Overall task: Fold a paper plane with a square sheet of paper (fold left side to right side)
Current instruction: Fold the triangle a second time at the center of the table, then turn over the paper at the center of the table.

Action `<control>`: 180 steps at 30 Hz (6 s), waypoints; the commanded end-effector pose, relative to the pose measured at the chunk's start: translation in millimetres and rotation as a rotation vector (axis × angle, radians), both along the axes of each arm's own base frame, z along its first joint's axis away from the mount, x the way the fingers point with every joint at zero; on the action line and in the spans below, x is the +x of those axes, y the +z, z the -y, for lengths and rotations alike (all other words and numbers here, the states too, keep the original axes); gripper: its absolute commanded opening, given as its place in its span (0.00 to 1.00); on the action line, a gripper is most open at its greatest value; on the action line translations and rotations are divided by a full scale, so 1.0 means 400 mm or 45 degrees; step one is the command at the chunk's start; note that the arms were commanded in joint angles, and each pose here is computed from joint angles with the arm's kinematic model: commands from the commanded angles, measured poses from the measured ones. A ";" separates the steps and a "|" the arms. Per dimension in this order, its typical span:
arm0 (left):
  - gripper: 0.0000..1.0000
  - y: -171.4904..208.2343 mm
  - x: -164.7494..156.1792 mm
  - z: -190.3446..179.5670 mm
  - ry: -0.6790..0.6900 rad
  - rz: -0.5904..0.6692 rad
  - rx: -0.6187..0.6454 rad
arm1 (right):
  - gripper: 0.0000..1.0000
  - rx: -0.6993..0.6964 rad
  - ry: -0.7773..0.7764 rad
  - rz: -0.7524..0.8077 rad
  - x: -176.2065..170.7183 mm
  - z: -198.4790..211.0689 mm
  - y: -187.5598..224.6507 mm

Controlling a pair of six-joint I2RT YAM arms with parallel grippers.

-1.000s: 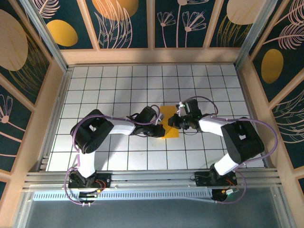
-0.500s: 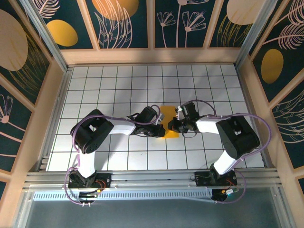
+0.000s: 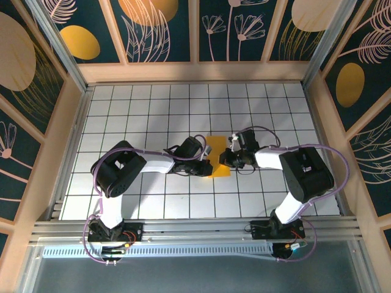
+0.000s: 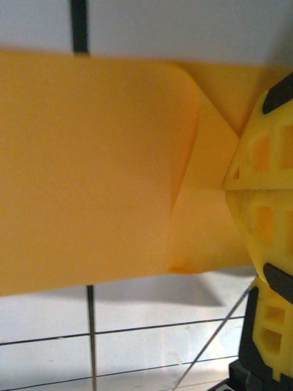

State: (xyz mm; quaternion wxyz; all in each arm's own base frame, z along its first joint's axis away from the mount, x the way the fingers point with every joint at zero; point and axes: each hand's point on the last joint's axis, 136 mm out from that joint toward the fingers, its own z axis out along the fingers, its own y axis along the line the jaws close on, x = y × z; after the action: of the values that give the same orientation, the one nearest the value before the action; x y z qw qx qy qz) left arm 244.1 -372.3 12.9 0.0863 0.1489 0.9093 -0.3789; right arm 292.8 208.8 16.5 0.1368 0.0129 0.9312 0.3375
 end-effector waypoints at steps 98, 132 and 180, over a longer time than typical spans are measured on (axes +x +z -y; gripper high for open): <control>0.03 -0.048 -0.084 -0.041 -0.167 -0.031 0.050 | 0.00 -0.171 -0.017 -0.175 -0.040 0.043 -0.108; 0.07 0.098 -0.068 -0.072 -0.020 0.072 -0.140 | 0.01 0.061 0.055 -0.022 -0.006 -0.031 0.025; 0.04 0.147 0.139 -0.045 0.175 0.212 -0.384 | 0.76 0.192 -0.061 0.340 0.014 0.034 0.198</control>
State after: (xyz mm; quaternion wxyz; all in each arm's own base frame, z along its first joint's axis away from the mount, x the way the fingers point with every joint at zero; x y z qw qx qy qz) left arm 290.7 -351.3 39.1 0.1567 0.0985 0.8664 -0.4637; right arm 301.8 183.5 94.4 0.2739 0.0098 0.8866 0.3727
